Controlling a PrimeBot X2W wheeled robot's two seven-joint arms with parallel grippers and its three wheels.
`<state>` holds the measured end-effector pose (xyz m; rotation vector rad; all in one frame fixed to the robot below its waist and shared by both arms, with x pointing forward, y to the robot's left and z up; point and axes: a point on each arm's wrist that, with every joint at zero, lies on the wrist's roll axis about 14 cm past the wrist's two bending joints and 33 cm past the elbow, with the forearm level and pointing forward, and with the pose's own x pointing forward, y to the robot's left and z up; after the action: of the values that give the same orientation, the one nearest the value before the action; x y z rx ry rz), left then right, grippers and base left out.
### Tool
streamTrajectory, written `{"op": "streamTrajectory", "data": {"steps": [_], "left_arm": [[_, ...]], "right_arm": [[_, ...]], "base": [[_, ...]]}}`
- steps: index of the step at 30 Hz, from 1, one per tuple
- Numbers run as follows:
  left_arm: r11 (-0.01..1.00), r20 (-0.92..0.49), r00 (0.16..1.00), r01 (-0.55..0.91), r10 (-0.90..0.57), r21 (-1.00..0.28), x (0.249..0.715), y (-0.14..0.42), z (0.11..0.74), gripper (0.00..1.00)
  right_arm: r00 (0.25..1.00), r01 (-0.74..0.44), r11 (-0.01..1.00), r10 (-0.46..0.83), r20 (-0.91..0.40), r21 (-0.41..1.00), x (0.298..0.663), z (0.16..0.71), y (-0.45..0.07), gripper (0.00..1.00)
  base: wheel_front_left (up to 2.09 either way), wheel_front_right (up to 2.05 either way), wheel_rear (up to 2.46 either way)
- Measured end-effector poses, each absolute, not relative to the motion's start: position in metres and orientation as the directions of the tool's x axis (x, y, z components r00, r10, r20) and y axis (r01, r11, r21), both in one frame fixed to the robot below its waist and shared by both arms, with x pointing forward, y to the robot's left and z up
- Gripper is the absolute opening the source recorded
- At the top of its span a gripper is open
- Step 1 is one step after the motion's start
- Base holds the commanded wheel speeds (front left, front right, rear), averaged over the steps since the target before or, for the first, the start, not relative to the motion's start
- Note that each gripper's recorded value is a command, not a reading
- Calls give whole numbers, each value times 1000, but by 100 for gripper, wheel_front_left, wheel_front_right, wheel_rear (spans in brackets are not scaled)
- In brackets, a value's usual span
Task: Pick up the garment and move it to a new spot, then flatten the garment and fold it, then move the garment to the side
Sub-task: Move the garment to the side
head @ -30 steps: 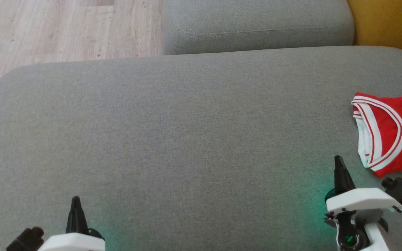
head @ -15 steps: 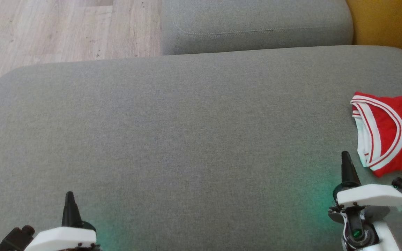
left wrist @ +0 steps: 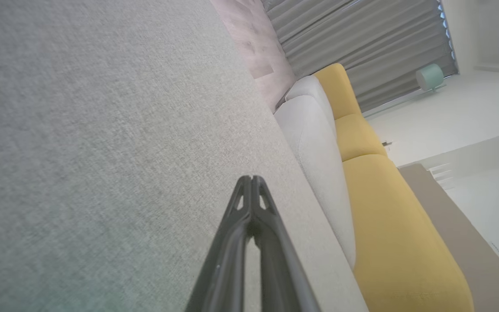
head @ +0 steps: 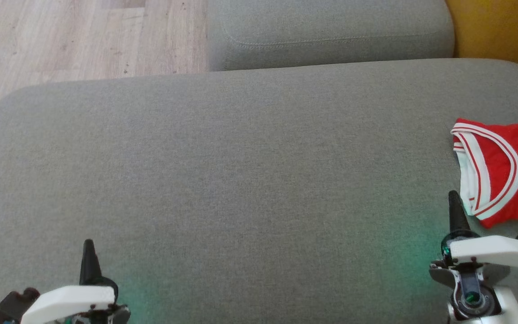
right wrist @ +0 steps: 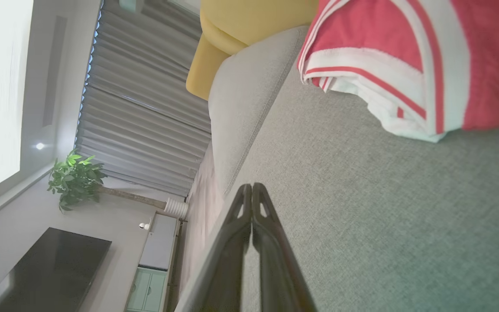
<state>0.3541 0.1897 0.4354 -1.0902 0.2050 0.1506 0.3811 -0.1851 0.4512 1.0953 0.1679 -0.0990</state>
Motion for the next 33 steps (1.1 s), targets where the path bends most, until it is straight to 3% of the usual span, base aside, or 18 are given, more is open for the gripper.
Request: {"op": "streamTrajectory", "data": {"steps": [33], "left_arm": [[109,-153,988,-150,-17,-983,367,189,461,0]], "right_arm": [[996,93,105,-17,-92,990,383,480,-200,0]], "base": [[0,0,0]]}}
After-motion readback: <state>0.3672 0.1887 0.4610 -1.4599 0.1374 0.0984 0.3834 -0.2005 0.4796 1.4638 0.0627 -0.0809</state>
